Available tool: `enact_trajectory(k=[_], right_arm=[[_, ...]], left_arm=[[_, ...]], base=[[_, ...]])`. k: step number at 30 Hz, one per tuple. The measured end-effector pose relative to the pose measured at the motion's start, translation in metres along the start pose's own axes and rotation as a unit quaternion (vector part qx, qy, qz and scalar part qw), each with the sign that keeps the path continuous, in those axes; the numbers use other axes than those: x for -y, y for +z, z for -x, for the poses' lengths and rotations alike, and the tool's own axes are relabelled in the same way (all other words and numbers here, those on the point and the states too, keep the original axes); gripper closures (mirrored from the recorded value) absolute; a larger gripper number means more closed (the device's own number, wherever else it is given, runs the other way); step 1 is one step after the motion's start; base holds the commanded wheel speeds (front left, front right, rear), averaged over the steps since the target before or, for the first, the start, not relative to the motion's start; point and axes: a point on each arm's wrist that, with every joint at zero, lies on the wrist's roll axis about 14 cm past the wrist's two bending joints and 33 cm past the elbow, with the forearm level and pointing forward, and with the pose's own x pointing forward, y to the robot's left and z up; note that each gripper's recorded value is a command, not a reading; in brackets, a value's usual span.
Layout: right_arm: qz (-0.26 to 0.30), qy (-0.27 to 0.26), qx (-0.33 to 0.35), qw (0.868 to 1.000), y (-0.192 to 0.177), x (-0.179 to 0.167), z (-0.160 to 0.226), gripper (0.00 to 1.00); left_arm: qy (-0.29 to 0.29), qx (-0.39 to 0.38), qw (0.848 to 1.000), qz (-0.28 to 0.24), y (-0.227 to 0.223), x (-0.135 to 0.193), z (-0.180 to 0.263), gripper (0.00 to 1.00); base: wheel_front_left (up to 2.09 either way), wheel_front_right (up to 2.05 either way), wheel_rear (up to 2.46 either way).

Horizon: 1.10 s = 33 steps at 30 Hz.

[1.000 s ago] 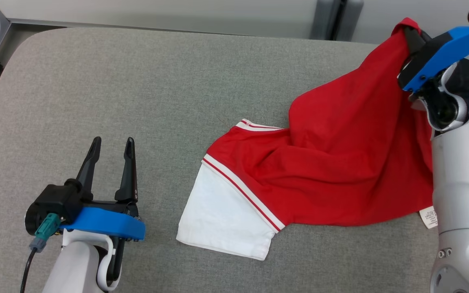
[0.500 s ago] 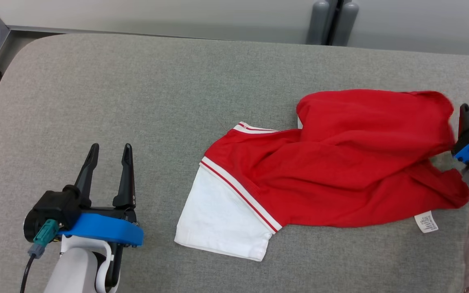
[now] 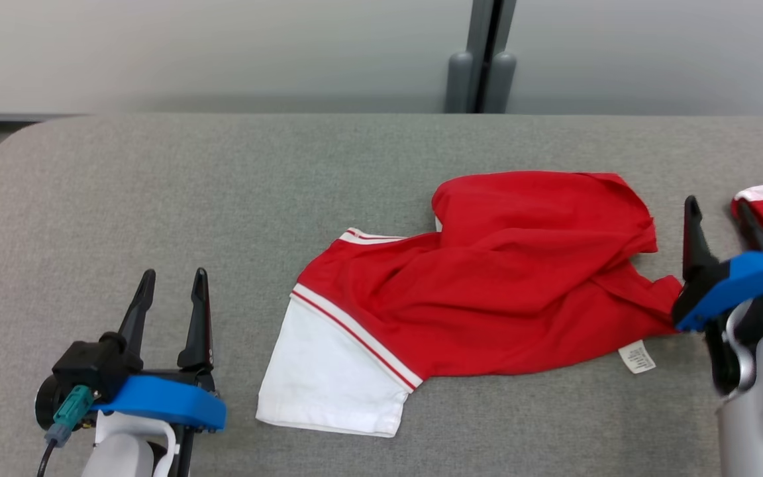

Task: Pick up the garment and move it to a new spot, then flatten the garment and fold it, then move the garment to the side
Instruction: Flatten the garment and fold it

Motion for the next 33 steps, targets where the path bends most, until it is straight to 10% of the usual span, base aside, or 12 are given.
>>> enact_trajectory(k=[20, 33], right_arm=[[0.01, 0.052, 0.04, 0.998, -0.012, -0.015, 0.095, 0.0], [-0.025, 0.038, 0.0, 0.999, -0.046, -0.006, 0.083, 0.0]], left_arm=[[-0.059, -0.046, 0.997, -0.028, -0.018, 0.034, 0.0, 0.0], [-0.162, -0.253, 0.948, -0.107, -0.092, 0.079, -0.075, 0.0]], base=[[0.0, 0.0, 0.0], [0.0, 0.0, 0.0]])
